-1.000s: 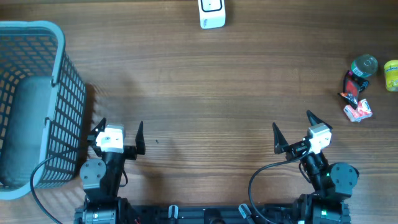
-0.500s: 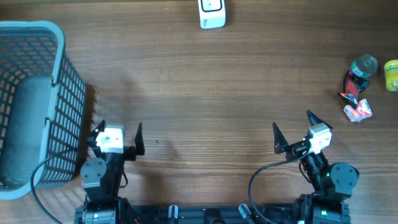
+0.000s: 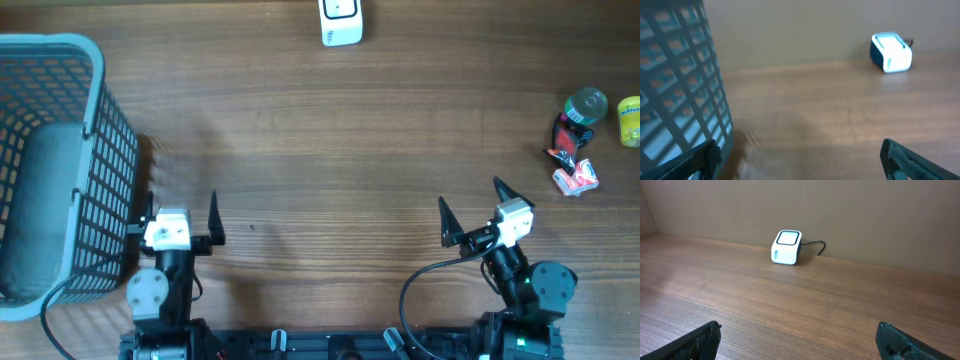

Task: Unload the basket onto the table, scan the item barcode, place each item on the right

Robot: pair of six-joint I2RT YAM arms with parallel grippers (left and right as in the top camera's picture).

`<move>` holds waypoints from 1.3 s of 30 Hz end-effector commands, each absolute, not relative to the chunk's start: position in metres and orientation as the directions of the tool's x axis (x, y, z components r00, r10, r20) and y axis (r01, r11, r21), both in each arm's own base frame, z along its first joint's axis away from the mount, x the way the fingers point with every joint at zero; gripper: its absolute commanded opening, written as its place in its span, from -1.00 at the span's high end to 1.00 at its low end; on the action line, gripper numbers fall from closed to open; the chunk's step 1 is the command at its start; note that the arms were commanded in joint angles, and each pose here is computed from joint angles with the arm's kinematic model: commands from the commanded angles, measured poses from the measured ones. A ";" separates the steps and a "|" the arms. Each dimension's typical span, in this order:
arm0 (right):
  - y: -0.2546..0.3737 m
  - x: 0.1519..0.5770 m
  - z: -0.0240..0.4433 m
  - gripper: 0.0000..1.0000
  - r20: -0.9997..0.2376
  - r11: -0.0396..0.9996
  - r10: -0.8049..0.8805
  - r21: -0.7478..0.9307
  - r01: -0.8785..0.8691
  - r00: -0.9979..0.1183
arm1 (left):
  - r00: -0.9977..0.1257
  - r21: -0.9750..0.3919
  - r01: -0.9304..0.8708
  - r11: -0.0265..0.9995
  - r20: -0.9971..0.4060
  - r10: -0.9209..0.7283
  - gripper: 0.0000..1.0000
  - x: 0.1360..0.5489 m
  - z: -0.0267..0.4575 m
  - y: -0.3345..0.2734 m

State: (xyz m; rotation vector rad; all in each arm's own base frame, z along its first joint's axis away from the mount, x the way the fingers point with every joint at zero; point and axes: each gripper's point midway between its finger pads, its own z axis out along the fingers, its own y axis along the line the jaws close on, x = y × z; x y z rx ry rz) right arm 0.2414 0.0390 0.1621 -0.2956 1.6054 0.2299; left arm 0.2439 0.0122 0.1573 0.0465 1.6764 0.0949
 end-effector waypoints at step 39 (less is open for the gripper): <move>0.050 0.231 0.234 -1.00 -0.940 0.935 -0.168 -0.247 -0.253 0.297 | -0.099 -0.005 -0.040 0.999 -0.995 -0.009 -1.00 0.244 0.157 0.012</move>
